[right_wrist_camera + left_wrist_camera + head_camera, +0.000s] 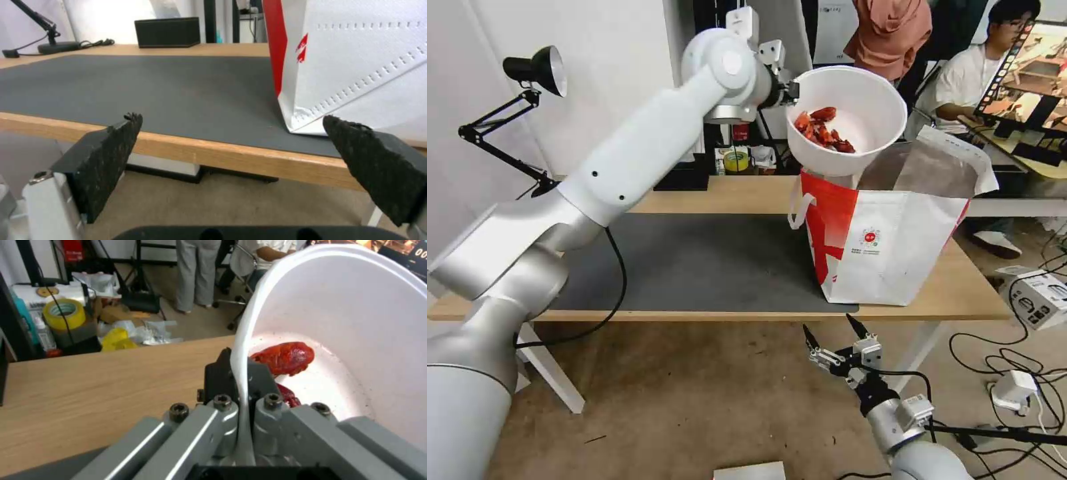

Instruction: Pick up the trash from the table and place it into the takeout bag.

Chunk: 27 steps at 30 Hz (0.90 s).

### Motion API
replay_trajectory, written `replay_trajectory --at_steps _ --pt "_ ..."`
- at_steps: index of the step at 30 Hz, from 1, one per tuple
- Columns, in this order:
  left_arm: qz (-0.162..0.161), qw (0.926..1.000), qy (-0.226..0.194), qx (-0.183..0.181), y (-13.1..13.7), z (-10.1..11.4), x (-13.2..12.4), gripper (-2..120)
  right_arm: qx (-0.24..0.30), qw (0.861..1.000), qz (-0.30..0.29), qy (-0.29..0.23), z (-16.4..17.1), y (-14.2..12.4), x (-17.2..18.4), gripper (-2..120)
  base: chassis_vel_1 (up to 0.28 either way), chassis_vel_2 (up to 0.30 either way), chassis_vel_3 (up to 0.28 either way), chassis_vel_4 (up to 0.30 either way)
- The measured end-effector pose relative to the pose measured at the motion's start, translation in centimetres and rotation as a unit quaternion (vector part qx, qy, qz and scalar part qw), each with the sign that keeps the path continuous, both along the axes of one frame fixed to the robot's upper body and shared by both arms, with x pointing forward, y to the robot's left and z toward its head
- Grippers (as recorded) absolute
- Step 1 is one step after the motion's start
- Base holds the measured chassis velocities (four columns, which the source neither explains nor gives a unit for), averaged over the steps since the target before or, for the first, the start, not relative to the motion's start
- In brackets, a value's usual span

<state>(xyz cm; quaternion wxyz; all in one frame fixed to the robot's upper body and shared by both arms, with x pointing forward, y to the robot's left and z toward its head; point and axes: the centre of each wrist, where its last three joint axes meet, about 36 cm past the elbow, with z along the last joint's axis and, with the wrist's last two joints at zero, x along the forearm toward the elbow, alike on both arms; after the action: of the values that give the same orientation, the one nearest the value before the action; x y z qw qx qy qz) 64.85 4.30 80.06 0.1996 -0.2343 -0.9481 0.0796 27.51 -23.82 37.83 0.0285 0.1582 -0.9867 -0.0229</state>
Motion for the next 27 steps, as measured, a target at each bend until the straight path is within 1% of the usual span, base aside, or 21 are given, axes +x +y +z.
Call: replay_trajectory --at_steps 4,6,7,9,10,12,13,16,22,27 --pt "-0.002 1.0000 -0.003 0.004 -1.0 -0.6 -0.1 0 0.000 1.000 0.000 0.000 0.0 0.0 0.0 100 0.000 0.000 0.000 0.000" --pt "-0.002 1.0000 -0.007 0.006 -1.9 -1.6 -0.2 0 0.000 1.000 0.000 0.000 0.0 0.0 0.0 100 0.000 0.000 0.000 0.000" --pt "-0.002 1.0000 -0.007 0.006 -1.9 -1.6 -0.2 0 0.000 1.000 0.000 0.000 0.0 0.0 0.0 100 0.000 0.000 0.000 0.000" --pt "0.002 0.9999 -0.013 0.007 -2.6 -2.6 -0.3 0 0.000 1.000 0.000 0.000 0.0 0.0 0.0 100 0.000 0.000 0.000 0.000" --pt "0.002 0.9999 -0.013 0.007 -2.6 -2.6 -0.3 0 0.000 1.000 0.000 0.000 0.0 0.0 0.0 100 0.000 0.000 0.000 0.000" --pt "0.004 0.9996 -0.028 0.009 -3.2 -4.1 -0.4 0 0.000 1.000 0.000 0.000 0.0 0.0 0.0 100 0.000 0.000 0.000 0.000" --pt "0.004 0.9996 -0.028 0.009 -3.2 -4.1 -0.4 0 0.000 1.000 0.000 0.000 0.0 0.0 0.0 100 0.000 0.000 0.000 0.000" --pt "-0.006 0.9987 -0.048 0.015 -3.7 -5.5 -0.8 0 0.000 1.000 0.000 0.000 0.0 0.0 0.0 100 0.000 0.000 0.000 0.000" --pt "-0.010 0.9970 -0.072 0.026 -4.3 -6.4 -1.0 0 0.000 1.000 0.000 0.000 0.0 0.0 0.0 100 0.000 0.000 0.000 0.000" --pt "-0.009 0.9958 -0.088 0.026 -5.0 -6.6 -1.3 0 0.000 1.000 0.000 0.000 0.0 0.0 0.0 100 0.000 0.000 0.000 0.000"
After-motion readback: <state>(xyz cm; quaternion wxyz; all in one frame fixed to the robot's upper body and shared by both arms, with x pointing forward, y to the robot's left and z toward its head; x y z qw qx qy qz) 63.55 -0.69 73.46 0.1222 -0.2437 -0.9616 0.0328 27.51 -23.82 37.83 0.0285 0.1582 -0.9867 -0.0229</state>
